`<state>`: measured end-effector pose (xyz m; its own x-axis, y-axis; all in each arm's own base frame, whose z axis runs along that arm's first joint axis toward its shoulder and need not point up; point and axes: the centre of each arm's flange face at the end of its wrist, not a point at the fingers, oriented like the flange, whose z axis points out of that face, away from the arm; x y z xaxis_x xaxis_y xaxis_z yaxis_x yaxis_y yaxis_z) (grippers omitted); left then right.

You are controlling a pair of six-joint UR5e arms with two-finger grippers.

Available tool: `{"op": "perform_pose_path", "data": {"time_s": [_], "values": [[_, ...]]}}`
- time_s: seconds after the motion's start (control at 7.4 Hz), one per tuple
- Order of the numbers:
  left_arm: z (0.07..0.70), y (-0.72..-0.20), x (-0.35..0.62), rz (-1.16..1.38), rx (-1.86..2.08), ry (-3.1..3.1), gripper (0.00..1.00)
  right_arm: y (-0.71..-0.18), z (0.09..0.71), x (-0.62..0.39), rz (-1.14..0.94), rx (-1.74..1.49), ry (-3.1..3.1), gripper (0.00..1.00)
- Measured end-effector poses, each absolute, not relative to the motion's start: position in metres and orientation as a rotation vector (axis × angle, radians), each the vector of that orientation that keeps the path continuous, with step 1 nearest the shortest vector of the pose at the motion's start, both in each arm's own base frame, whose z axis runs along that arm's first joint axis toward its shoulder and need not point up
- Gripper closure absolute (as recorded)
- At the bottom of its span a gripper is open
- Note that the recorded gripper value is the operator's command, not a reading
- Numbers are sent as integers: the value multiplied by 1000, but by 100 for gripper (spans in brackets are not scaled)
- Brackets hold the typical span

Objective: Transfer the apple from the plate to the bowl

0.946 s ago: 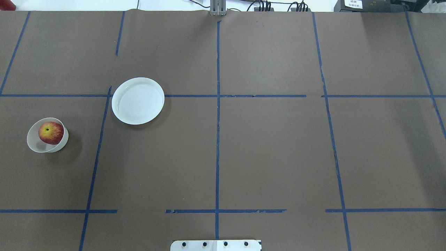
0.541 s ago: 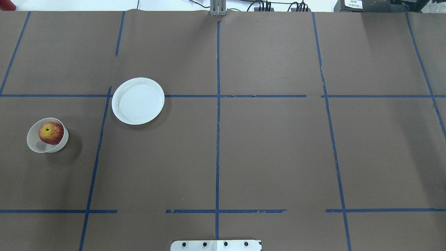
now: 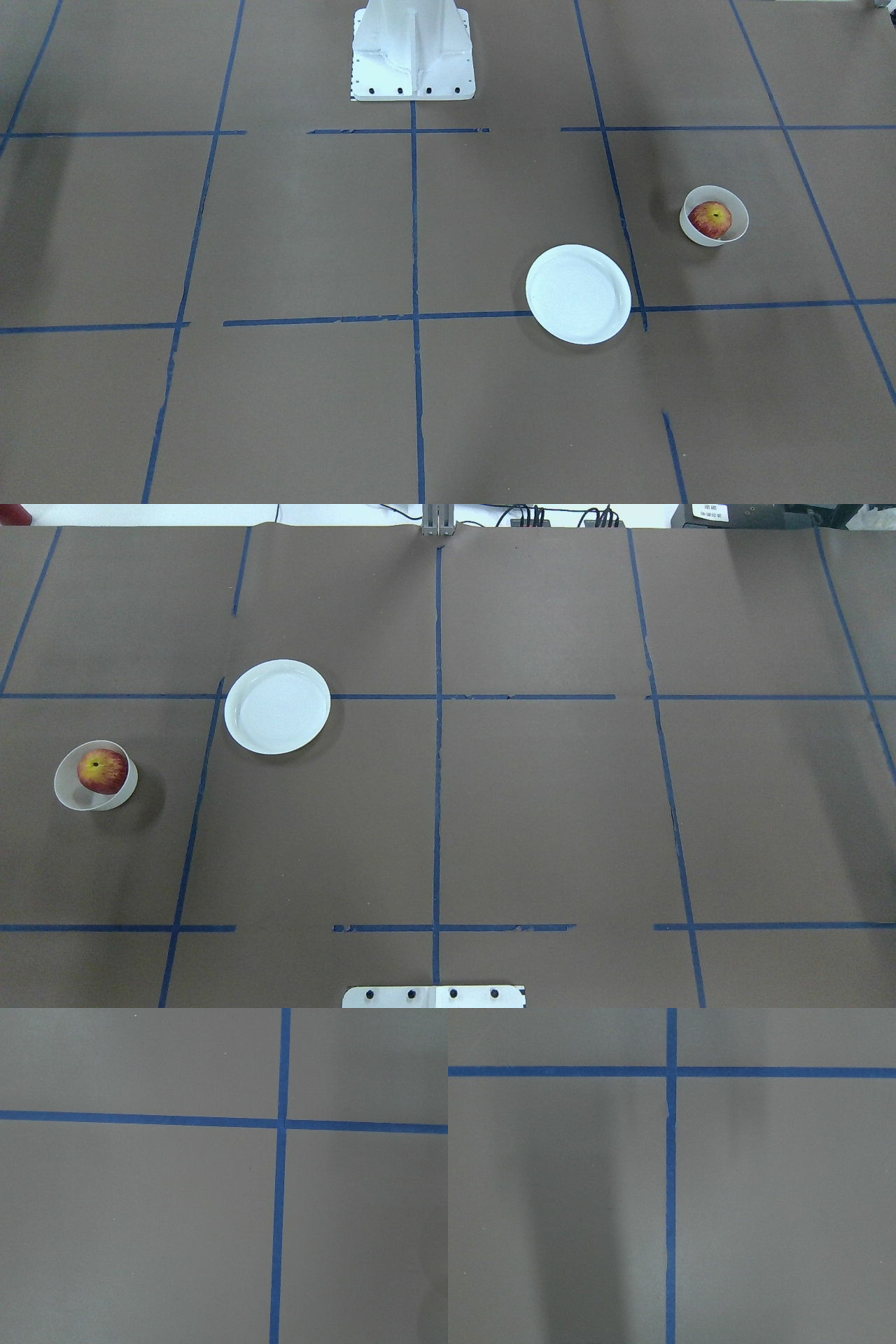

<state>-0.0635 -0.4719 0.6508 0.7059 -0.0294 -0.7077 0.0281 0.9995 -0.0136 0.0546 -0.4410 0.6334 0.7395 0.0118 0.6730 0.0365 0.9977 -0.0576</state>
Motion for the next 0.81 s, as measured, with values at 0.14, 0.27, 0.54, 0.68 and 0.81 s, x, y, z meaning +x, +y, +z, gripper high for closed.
{"op": "perform_pose_path", "data": {"time_s": [0.14,0.27,0.54,0.68,0.81], "values": [[651,-472,-63,-31,-1,786,0,-441,633,55,-13,-68,-738,0],[650,-472,-64,-31,0,786,0,-441,633,55,-13,-69,-738,0],[649,-473,-64,-30,3,786,0,-441,634,55,-13,-69,-738,0],[648,-474,-64,-29,5,786,0,-441,633,55,-14,-68,-738,0],[647,-475,-64,-27,8,786,0,-441,633,55,-14,-68,-738,0]]}}
